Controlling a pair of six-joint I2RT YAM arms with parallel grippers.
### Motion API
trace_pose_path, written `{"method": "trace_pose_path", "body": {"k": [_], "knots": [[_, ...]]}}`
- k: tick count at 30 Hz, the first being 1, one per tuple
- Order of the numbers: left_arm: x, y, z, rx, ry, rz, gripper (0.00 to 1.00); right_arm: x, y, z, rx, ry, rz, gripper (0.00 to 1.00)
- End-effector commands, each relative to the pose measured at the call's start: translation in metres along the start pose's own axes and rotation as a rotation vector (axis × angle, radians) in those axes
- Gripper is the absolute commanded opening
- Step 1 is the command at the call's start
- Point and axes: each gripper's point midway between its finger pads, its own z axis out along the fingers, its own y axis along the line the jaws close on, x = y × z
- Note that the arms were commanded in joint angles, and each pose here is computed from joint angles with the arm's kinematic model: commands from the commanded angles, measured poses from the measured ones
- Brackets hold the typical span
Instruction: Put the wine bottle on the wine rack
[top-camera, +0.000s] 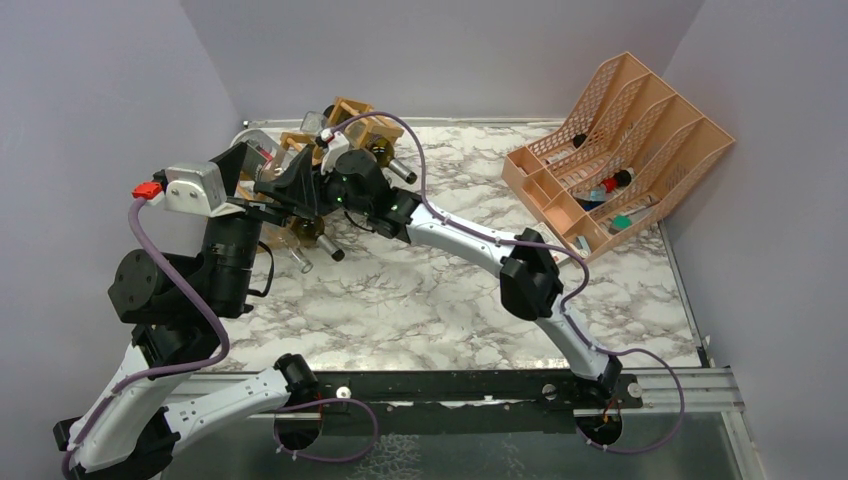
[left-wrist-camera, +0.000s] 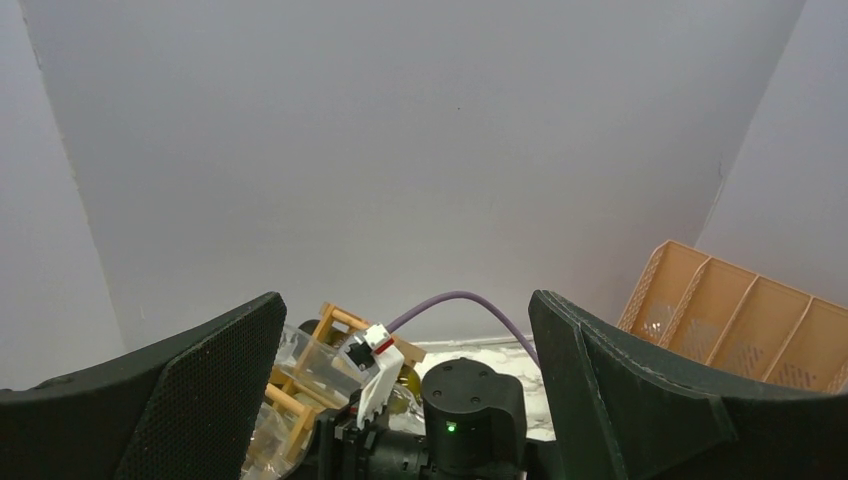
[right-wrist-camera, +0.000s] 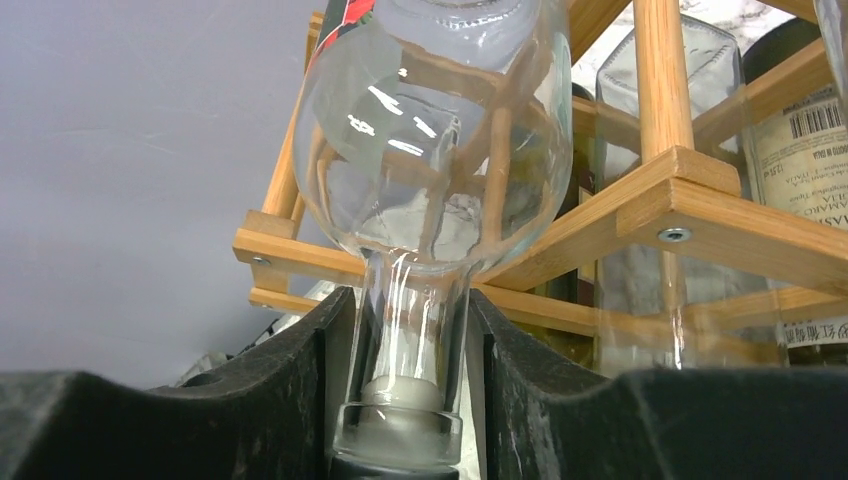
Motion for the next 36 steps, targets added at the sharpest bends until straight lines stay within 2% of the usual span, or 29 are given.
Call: {"method": "trace_pose_path", "body": {"k": [1,10,15,19,25,33,36], "knots": [[0.004,0.006,-0.002,-0.027,0.011,0.001,0.99,-0.053,0.036,-0.029,-0.039,-0.078,0.071,0.47],[0.004,0.005,-0.001,-0.028,0.012,0.005,0.99,-0.043,0.033,-0.036,0.001,-0.033,0.157,0.47],[0.004,0.005,-0.001,-0.028,0.012,0.004,0.99,-0.032,0.033,-0.032,-0.013,-0.01,0.166,0.59],[0.004,0.006,-0.002,-0.03,0.015,0.004,0.99,-0.028,0.028,-0.031,0.006,0.001,0.168,0.8],[0.004,0.009,-0.004,-0.038,0.02,0.003,0.99,-0.051,0.027,-0.047,0.042,-0.054,0.141,0.99],[0.015,0.009,-0.011,-0.021,0.057,0.005,0.99,-0.08,0.036,-0.098,0.06,-0.11,0.106,1.0],[0.022,0.013,-0.017,-0.026,0.083,0.002,0.99,-0.077,0.027,-0.127,0.11,-0.105,0.088,1.0]]}}
